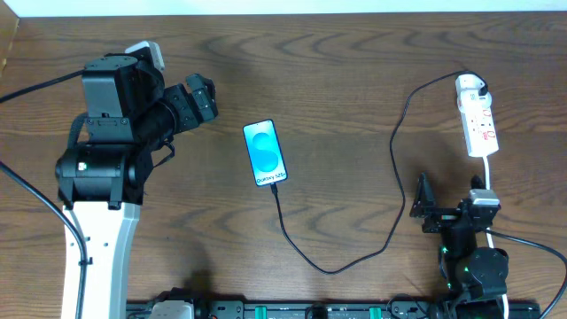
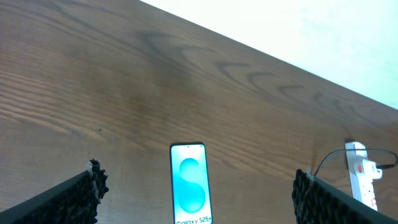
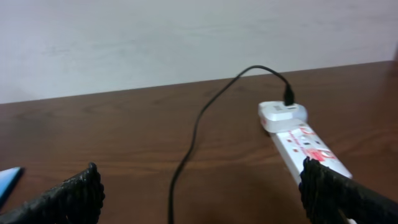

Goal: Plug charger to phone and switch on socket

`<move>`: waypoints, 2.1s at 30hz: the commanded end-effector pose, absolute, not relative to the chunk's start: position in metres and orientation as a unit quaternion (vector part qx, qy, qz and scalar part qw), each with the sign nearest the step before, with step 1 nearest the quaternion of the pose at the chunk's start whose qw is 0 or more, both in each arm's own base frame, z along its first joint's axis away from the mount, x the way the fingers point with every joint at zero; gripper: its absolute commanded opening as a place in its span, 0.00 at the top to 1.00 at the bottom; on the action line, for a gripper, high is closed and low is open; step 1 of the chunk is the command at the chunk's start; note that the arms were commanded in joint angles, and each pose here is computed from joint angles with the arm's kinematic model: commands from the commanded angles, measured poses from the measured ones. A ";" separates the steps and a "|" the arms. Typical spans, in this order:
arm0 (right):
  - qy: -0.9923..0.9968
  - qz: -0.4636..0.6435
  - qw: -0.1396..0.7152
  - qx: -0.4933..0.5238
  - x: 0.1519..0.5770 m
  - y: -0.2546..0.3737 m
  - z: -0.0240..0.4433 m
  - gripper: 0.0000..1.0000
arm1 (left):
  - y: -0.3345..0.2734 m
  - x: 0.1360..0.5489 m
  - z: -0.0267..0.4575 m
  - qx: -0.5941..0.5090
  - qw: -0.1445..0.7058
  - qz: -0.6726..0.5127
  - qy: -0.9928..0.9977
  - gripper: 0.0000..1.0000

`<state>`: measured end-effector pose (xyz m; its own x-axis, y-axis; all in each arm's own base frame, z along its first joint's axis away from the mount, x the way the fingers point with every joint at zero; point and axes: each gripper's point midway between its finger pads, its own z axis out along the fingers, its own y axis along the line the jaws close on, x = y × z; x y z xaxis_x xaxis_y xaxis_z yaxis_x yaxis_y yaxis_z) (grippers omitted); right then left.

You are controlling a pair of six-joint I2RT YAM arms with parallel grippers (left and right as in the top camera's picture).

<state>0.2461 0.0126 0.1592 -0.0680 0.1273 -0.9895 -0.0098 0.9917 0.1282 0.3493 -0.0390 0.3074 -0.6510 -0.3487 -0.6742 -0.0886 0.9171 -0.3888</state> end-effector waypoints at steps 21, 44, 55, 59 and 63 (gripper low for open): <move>0.730 0.058 0.680 0.031 0.246 0.016 0.158 0.01 | -0.037 0.350 0.308 -0.122 0.403 -0.156 0.894 0.03; 0.730 0.059 0.680 0.031 0.246 0.016 0.158 0.01 | -0.032 0.345 0.307 -0.129 0.401 -0.142 0.896 0.02; 0.730 0.059 0.680 0.031 0.246 0.016 0.158 0.01 | -0.008 0.328 0.308 -0.154 0.458 -0.091 0.871 0.02; 0.730 0.059 0.680 0.031 0.246 0.016 0.158 0.01 | -0.008 0.326 0.307 -0.149 0.500 -0.100 0.847 0.03; 0.730 0.059 0.680 0.031 0.246 0.016 0.158 0.01 | -0.008 0.317 0.297 -0.146 0.533 -0.107 0.827 0.03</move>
<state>0.2458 0.0174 0.1586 -0.0740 0.1273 -0.9891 -0.0374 0.9908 0.1303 0.3257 -0.0112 0.3066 -0.4163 -0.3608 -0.8345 -0.1232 0.9318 -0.3414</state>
